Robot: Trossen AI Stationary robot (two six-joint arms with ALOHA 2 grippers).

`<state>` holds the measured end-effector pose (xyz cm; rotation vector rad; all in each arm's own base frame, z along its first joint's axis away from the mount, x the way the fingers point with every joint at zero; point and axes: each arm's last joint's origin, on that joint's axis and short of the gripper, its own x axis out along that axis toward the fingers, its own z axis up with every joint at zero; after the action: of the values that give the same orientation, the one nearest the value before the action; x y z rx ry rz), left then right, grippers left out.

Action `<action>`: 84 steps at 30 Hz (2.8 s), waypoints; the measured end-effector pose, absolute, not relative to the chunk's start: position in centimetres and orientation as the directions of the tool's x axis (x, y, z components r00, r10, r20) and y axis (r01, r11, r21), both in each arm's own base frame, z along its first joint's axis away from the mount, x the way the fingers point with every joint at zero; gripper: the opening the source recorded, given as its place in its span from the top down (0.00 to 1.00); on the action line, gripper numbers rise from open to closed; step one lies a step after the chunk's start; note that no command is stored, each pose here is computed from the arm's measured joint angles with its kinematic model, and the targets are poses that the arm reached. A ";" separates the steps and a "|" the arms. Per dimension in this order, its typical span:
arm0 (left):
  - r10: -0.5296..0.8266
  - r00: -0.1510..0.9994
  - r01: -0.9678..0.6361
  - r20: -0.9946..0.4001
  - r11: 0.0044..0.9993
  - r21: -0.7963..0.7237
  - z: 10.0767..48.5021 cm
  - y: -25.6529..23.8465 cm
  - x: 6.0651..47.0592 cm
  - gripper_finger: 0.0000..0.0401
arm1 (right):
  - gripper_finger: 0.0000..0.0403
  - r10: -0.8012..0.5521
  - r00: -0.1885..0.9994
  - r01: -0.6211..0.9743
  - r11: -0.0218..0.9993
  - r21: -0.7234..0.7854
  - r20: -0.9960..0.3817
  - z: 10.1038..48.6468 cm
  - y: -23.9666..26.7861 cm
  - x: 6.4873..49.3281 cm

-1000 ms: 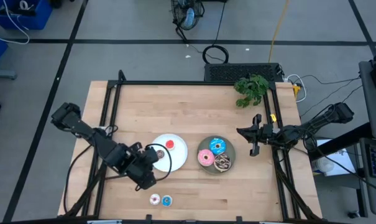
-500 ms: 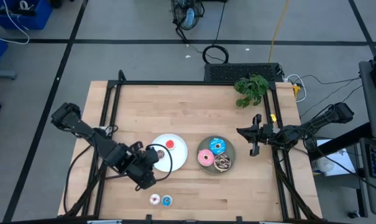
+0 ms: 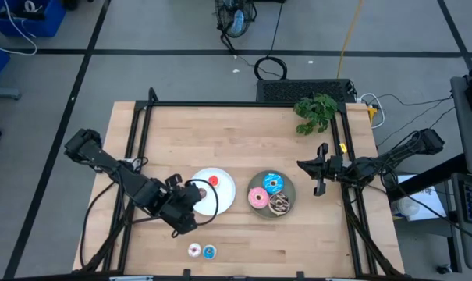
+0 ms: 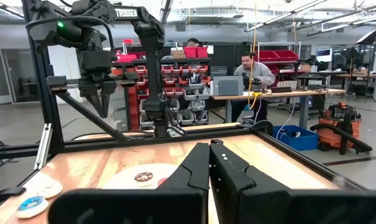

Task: Pick & Place donuts
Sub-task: Put the small white donut on the white plate

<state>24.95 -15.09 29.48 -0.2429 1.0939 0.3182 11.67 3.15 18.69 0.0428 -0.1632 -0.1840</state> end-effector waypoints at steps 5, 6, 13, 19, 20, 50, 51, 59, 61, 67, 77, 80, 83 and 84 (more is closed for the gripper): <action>0.098 0.452 -0.311 -0.886 0.949 -0.054 28.4 -16.4 26.2 0.99 | 1.00 -0.186 0.970 0.179 0.982 0.062 0.158 18.7 3.1 11.7; 0.072 0.446 -0.300 -0.892 0.951 -0.073 28.0 -16.8 26.5 0.99 | 1.00 -0.186 0.970 0.178 0.982 0.063 0.158 18.7 3.1 11.7; 0.058 0.309 -0.245 -0.949 0.969 -0.020 26.0 -20.7 28.3 0.99 | 1.00 -0.186 0.970 0.178 0.982 0.063 0.157 18.7 3.1 11.7; 0.066 0.239 -0.171 -0.969 0.985 0.025 25.0 -24.5 28.9 0.99 | 1.00 -0.186 0.970 0.179 0.982 0.058 0.158 18.7 3.1 11.7; 0.066 0.236 -0.164 -0.969 0.986 0.027 24.8 -24.9 29.0 0.98 | 1.00 -0.186 0.970 0.179 0.982 0.057 0.158 18.7 3.1 11.7; 0.039 0.253 -0.071 -0.967 0.997 0.022 22.9 -28.0 28.4 0.98 | 1.00 -0.189 0.964 0.187 0.982 0.028 0.185 19.0 3.1 11.6; 0.039 0.253 -0.065 -0.967 0.998 0.023 22.9 -28.0 28.4 0.98 | 1.00 -0.189 0.964 0.187 0.982 0.028 0.185 19.0 3.1 11.6; 0.030 0.248 0.010 -0.968 0.999 0.034 22.9 -27.9 28.6 0.98 | 1.00 -0.189 0.965 0.183 0.982 0.046 0.182 19.0 3.1 11.6; 0.022 0.235 0.014 -0.972 1.000 0.026 22.8 -27.9 28.5 0.97 | 1.00 -0.189 0.965 0.182 0.982 0.053 0.182 19.0 3.1 11.6; 0.039 0.250 -0.085 -0.968 0.996 0.018 22.9 -27.8 28.6 0.88 | 1.00 -0.189 0.965 0.182 0.982 0.054 0.184 19.0 3.1 11.6; 0.059 0.268 -0.118 -0.962 0.993 0.028 22.9 -27.7 28.6 0.59 | 1.00 -0.188 0.965 0.181 0.982 0.054 0.182 19.0 3.1 11.6; 0.056 0.257 -0.132 -0.965 0.991 0.022 22.7 -27.8 28.5 0.54 | 1.00 -0.188 0.965 0.181 0.982 0.054 0.182 19.0 3.1 11.6; 0.071 0.241 -0.136 -0.968 0.990 0.039 22.0 -27.9 27.9 0.53 | 1.00 -0.188 0.965 0.181 0.982 0.054 0.182 19.0 3.1 11.6; 0.079 0.232 -0.136 -0.969 0.990 0.048 21.6 -27.8 27.8 0.53 | 1.00 -0.188 0.965 0.181 0.982 0.054 0.182 19.0 3.1 11.6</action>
<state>27.75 -27.83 21.64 -0.0503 1.3283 0.1479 11.62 3.12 18.95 0.0374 -0.1877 -0.1871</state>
